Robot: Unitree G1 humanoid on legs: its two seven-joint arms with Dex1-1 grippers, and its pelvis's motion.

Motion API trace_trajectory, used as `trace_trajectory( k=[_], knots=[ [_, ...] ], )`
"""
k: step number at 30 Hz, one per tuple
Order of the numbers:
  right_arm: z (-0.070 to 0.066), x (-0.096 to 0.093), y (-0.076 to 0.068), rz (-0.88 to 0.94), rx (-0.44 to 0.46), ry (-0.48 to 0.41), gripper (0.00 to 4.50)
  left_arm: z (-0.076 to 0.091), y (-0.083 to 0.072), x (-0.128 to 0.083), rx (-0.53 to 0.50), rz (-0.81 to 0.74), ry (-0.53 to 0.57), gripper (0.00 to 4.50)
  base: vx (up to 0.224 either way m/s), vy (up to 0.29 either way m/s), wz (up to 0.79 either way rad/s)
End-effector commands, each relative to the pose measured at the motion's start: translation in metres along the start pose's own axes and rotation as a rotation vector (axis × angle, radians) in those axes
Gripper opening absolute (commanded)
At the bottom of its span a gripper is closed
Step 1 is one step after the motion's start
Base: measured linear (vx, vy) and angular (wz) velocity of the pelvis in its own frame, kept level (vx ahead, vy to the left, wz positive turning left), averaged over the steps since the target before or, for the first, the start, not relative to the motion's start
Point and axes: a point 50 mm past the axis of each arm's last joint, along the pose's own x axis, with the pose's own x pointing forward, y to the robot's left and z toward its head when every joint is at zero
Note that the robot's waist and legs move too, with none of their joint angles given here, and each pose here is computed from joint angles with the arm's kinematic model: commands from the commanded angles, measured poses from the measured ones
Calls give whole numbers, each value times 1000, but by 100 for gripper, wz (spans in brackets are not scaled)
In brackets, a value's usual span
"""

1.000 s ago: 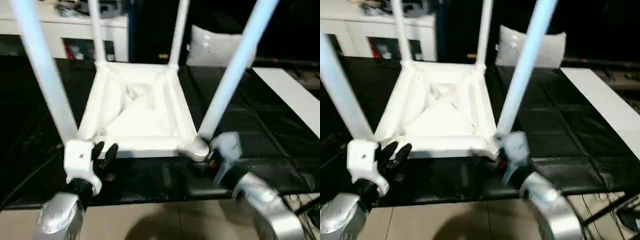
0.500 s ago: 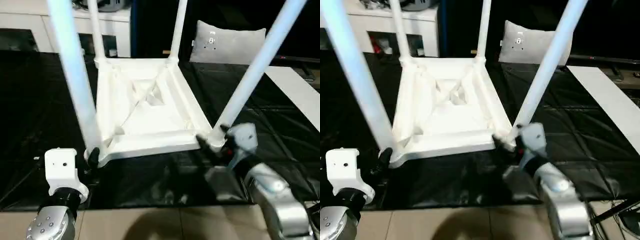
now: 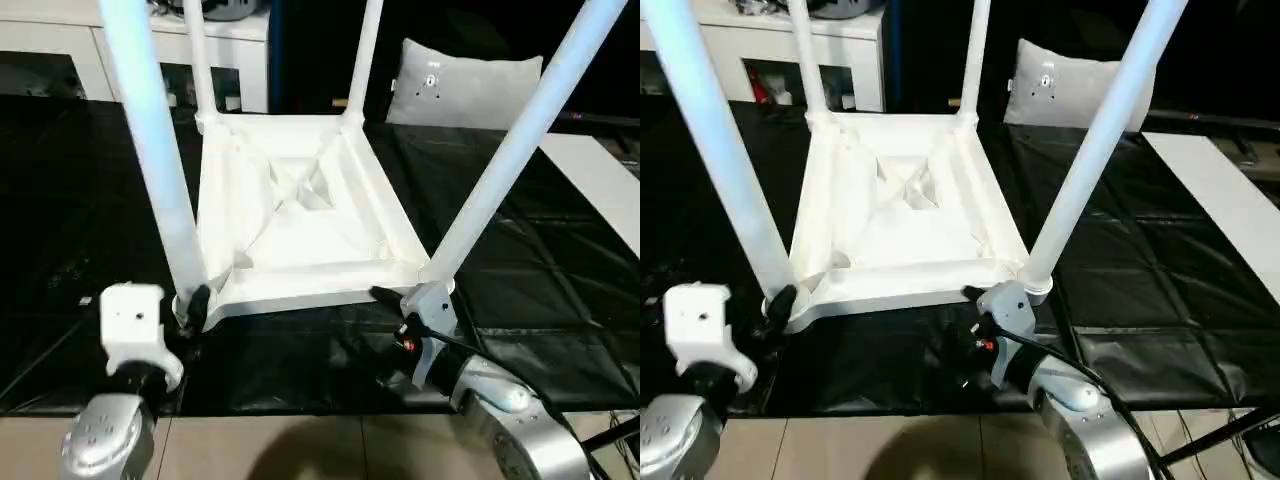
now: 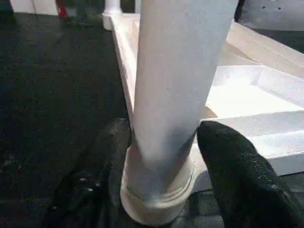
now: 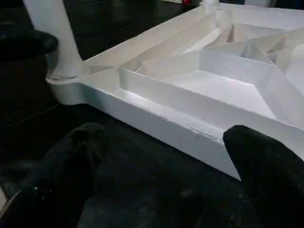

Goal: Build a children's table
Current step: Flip table

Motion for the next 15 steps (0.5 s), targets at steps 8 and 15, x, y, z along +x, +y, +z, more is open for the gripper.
trace_trajectory(
  k=[8, 15],
  knots=[
    [5, 6, 5, 63, -5, -9, 450, 0, 4, 14, -53, 18, -23, 216, 0, 0, 0],
    [5, 10, 7, 64, -15, -16, 450, -1, 2, 21, -68, -7, -24, 201, 0, 0, 0]
  ],
)
